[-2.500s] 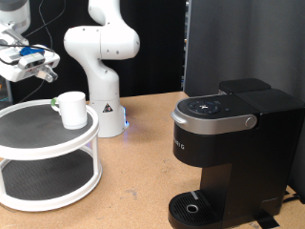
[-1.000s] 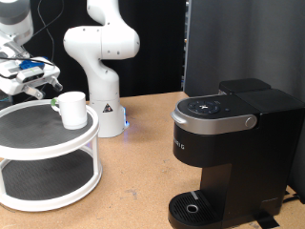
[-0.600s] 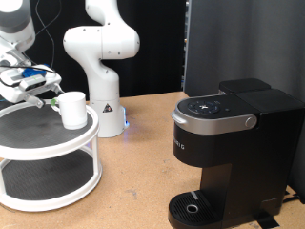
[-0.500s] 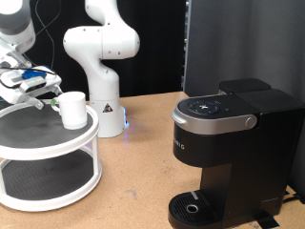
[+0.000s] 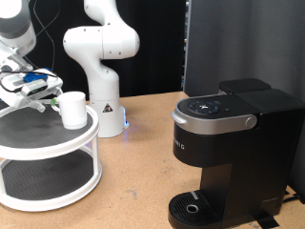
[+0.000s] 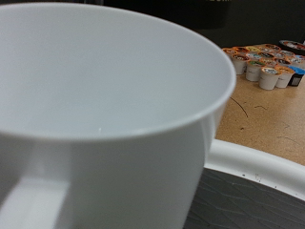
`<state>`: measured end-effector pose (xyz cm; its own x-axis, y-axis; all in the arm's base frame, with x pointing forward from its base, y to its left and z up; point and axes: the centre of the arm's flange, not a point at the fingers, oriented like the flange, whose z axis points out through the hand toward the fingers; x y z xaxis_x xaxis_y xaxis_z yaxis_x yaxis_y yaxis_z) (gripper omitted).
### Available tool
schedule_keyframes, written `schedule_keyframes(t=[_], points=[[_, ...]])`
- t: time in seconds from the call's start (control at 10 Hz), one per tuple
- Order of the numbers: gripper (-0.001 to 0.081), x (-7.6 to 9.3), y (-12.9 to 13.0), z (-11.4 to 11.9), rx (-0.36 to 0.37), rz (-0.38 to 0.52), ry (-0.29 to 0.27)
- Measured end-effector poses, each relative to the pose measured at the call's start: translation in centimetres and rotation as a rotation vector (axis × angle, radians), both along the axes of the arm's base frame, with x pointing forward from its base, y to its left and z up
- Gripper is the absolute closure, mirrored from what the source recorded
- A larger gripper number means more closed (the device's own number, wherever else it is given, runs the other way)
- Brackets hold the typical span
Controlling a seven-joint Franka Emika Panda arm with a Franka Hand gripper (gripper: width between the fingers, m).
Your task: Make a cup of coffee with the keurig machine
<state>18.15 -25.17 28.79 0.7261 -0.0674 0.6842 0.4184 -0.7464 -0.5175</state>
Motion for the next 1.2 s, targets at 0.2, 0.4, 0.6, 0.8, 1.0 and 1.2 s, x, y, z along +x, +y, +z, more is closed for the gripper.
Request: schedule_keyframes(t=[0.2,0.4,0.6,0.8,1.0,1.2], points=[[0.0006,0.33,0.18,0.06,0.011,-0.002,-0.006],[0.0006,0.41,0.24,0.08,0.013,-0.001,-0.007],[0.0119,0.42,0.26,0.07,0.013,-0.001,-0.006],[0.0306,0.41,0.33,0.02,0.015,0.000,-0.005],[0.0502,0.41,0.43,-0.04,0.016,0.001,-0.003],[0.0738,0.44,0.51,-0.04,0.017,0.001,-0.001]])
